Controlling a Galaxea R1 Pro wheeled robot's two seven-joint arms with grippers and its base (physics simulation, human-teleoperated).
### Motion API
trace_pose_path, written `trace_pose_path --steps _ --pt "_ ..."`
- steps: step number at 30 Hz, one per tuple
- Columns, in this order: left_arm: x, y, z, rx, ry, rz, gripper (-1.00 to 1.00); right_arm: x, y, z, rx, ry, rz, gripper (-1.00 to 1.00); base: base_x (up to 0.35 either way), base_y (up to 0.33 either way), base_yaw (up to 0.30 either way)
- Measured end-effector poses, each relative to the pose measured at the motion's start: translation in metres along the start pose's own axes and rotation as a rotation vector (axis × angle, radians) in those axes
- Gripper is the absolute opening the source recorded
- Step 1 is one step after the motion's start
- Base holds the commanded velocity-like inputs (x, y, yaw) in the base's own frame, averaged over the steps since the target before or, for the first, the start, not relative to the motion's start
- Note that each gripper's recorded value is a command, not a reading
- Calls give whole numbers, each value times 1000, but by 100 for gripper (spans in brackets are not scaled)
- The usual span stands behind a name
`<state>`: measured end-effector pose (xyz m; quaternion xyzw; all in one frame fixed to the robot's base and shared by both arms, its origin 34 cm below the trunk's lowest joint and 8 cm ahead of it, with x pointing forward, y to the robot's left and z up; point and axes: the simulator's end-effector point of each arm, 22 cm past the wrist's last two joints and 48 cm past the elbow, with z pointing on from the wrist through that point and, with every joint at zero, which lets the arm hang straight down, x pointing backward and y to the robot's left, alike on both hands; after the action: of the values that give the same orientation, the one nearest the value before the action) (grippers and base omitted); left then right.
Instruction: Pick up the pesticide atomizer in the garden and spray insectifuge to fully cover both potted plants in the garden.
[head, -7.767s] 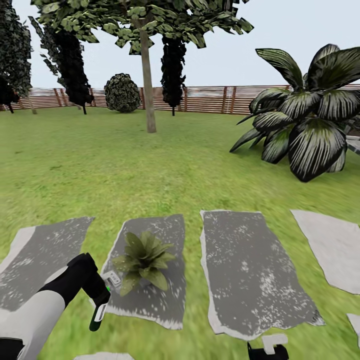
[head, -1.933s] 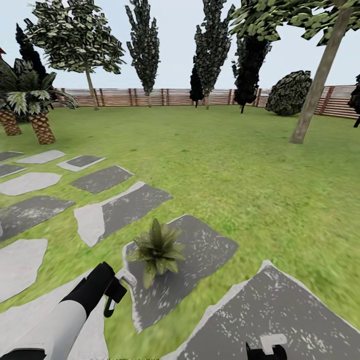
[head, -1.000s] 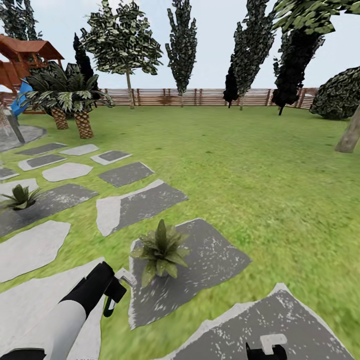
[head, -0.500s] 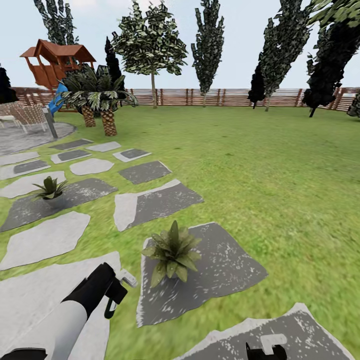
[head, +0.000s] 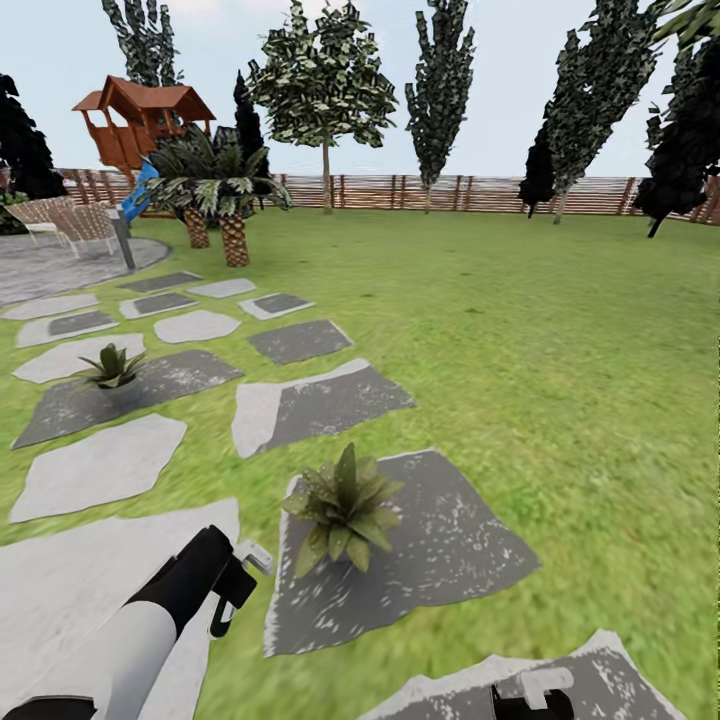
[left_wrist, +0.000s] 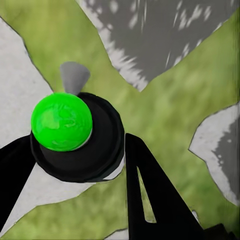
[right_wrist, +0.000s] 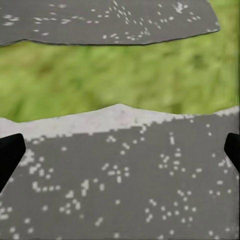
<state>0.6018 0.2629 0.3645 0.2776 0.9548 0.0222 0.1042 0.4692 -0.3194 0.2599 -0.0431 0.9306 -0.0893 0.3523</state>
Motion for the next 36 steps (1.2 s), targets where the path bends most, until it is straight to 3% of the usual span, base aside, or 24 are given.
trace_pose_path --steps 15,27,36 --pt "-3 2 -2 -4 -9 -4 -100 0 0 0 0 0 0 100 87 -254 196" --pt "1 1 0 2 0 -6 -100 0 0 0 -1 0 -1 100 3 -15 267" --pt "-4 -11 1 29 -4 -6 -100 0 0 0 0 0 0 100 0 0 31"
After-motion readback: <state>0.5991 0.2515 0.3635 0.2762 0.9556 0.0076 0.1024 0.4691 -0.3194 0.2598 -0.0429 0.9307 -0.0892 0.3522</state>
